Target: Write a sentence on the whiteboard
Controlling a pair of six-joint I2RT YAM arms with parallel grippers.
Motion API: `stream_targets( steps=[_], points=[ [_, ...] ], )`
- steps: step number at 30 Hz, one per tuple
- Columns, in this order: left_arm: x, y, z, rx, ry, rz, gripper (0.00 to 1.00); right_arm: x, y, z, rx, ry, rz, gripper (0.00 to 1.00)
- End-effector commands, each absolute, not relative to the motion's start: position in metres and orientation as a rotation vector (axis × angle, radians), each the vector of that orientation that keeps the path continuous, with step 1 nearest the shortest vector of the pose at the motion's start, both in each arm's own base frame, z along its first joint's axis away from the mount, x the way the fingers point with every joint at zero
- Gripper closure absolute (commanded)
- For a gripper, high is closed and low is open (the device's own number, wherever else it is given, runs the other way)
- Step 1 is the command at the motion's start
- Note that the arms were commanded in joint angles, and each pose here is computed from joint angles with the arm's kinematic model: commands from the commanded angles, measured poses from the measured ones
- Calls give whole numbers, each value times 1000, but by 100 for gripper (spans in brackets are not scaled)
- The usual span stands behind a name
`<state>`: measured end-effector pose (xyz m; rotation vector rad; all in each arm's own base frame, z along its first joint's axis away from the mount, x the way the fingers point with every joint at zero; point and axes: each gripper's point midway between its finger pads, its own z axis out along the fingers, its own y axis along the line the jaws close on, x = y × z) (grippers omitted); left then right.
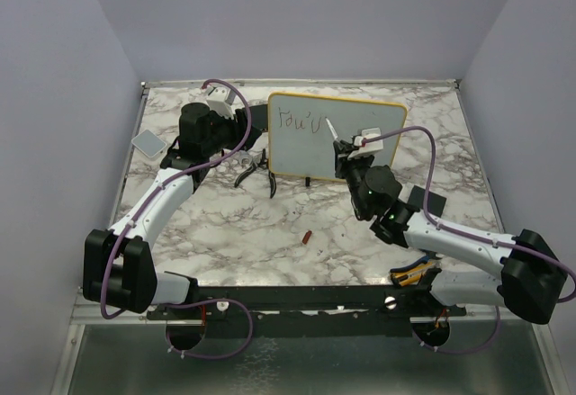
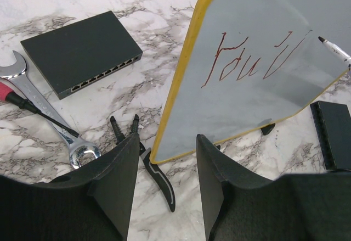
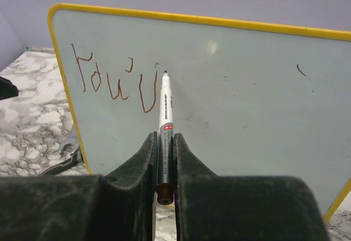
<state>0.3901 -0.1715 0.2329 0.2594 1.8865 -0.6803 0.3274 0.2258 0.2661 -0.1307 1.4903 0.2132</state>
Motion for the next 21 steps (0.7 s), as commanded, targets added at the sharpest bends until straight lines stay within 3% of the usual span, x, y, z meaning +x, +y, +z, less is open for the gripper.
stream_targets(
  steps=[1,21],
  points=[
    [390,-166,240,256,1859,-658,53,325,228,249,-166,1526,213,100],
    [391,-166,239,256,1861,-658,53,331,230,230,-127,1585,193,100]
  ],
)
